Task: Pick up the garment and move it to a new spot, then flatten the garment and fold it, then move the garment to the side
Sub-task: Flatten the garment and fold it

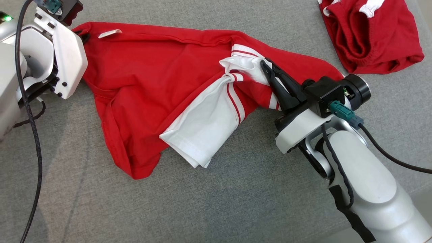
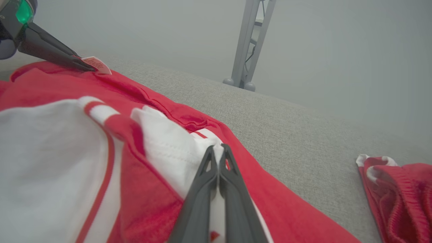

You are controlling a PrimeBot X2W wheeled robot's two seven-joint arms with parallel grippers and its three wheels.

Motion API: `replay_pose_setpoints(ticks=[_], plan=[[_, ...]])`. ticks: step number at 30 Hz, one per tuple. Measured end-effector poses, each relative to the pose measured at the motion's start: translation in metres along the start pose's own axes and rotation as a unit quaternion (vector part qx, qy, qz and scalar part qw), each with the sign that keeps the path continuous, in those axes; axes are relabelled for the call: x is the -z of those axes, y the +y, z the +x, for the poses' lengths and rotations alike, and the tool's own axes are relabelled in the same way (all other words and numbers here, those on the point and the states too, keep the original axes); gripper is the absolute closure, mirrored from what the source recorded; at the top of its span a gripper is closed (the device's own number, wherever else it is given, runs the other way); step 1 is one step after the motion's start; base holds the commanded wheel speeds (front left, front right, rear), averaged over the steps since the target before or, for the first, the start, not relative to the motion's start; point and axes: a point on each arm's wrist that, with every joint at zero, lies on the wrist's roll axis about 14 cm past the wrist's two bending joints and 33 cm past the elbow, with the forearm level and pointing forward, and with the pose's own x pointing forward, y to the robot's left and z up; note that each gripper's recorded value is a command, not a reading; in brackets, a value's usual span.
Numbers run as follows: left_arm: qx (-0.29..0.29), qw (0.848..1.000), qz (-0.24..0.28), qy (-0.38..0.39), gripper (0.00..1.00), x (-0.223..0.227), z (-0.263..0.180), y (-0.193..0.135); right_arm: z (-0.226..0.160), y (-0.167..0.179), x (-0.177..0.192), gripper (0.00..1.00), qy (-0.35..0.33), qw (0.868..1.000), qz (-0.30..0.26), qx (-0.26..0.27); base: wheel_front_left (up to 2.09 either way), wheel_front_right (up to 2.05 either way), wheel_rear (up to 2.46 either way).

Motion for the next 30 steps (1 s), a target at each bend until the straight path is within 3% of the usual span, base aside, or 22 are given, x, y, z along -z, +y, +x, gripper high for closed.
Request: replay_pose_setpoints(ticks=[11,16,25,30], plan=[[-0.018,0.998,-0.008,-0.057,1.00,-0.027,-0.029,0.003,-0.004,-0.001,-0.016,1.00,-0.011,1.000,-0.006,-0.002,0.00,0.00,0.00],[-0.037,0.994,-0.024,-0.105,1.00,-0.048,-0.058,0.006,-0.013,-0.020,-0.036,1.00,-0.028,0.999,-0.012,0.016,0.00,0.00,0.00],[-0.091,0.978,-0.041,-0.182,1.00,-0.075,-0.124,0.021,-0.029,-0.066,-0.104,1.00,-0.085,0.994,-0.040,0.057,0.00,0.00,0.00],[-0.133,0.961,-0.045,-0.238,1.00,-0.090,-0.172,0.030,-0.043,-0.087,-0.152,1.00,-0.119,0.988,-0.066,0.077,0.00,0.00,0.00]])
